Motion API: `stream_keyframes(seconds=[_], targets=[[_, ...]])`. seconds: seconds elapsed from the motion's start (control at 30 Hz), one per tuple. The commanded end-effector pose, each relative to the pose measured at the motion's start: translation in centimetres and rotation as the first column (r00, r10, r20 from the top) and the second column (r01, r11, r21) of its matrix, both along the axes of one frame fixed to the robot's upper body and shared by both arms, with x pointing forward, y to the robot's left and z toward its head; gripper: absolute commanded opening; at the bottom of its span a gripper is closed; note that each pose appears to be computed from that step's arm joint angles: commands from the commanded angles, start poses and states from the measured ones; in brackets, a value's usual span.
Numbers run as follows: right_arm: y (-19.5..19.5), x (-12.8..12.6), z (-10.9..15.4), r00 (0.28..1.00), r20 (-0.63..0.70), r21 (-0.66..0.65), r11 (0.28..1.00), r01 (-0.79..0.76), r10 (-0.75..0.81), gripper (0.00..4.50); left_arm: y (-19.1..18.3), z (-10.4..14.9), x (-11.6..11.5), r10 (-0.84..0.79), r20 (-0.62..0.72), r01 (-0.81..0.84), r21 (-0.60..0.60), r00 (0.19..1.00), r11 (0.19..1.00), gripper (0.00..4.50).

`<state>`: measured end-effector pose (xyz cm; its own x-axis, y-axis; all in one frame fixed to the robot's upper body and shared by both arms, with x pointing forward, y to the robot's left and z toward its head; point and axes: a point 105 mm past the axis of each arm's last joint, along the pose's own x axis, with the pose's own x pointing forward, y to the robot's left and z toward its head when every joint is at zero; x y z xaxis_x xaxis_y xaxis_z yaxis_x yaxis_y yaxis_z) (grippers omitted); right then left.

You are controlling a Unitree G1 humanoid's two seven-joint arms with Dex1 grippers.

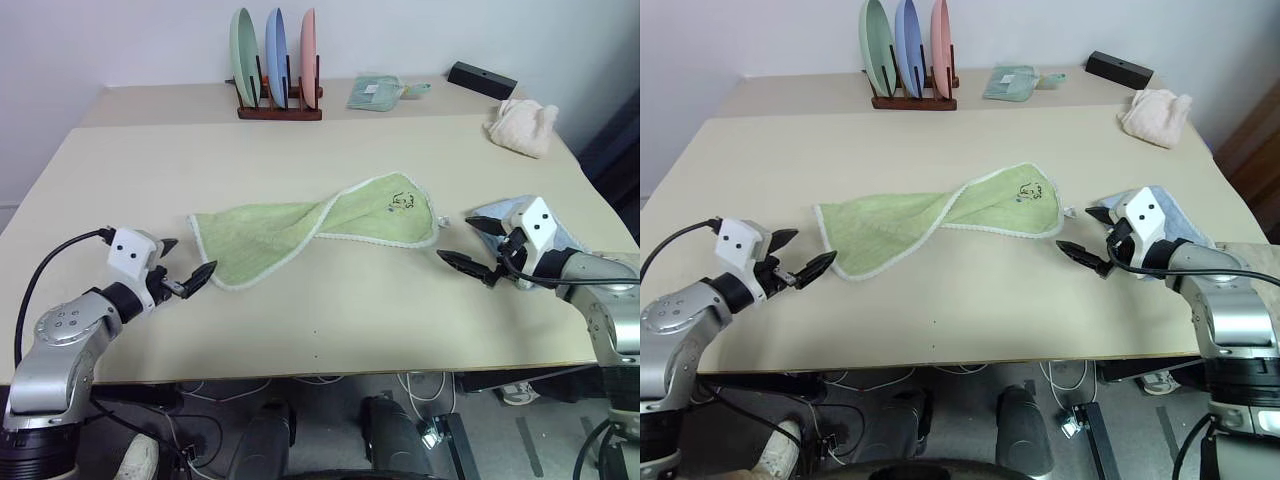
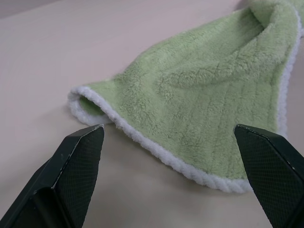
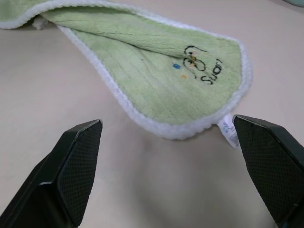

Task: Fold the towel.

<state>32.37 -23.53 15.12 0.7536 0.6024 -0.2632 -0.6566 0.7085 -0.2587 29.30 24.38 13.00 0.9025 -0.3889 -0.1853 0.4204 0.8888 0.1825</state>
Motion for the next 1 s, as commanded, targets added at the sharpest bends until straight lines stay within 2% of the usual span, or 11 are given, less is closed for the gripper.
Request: stream_keyframes(seconds=[0.03, 0.37, 0.5, 0.57, 0.7, 0.83, 1.0], targets=[[0.2, 0.5, 1.7, 0.998, 0.061, -0.014, 1.0, -0.014, 0.015, 4.5, -0.4, 1.2, -0.1, -0.006, 0.055, 0.005, 0.007, 0.998, 1.0, 4.45], [1.0, 0.5, 1.8, 0.997, 0.059, -0.03, 0.999, -0.04, 0.041, 4.5, -2.0, 0.7, -0.6, -0.022, 0.07, 0.024, -0.031, 0.997, 0.999, 4.45], [1.9, 0.4, 2.0, 0.997, 0.058, -0.019, 0.998, -0.058, 0.059, 4.5, -5.1, 0.9, -0.8, -0.146, 0.08, 0.148, -0.018, 0.986, 0.989, 4.45], [2.3, 0.1, 1.8, 0.996, 0.033, -0.007, 0.997, -0.081, 0.081, 4.5, -7.5, 1.0, -1.5, -0.263, 0.079, 0.265, -0.011, 0.962, 0.964, 4.45], [3.0, -0.3, 1.2, 0.995, -0.012, 0.019, 0.995, -0.096, 0.096, 4.5, -10.7, 0.1, -3.2, -0.435, 0.003, 0.435, 0.022, 0.9, 0.9, 4.45], [3.4, -0.4, 1.0, 0.996, -0.006, 0.027, 0.996, -0.083, 0.084, 4.5, -9.0, -0.8, -2.0, -0.363, -0.03, 0.362, 0.181, 0.931, 0.914, 4.45], [4.0, -0.8, 0.3, 0.997, -0.002, 0.035, 0.997, -0.074, 0.074, 4.5, -6.2, -2.5, -0.6, -0.274, -0.1, 0.291, 0.285, 0.956, 0.913, 4.45]])
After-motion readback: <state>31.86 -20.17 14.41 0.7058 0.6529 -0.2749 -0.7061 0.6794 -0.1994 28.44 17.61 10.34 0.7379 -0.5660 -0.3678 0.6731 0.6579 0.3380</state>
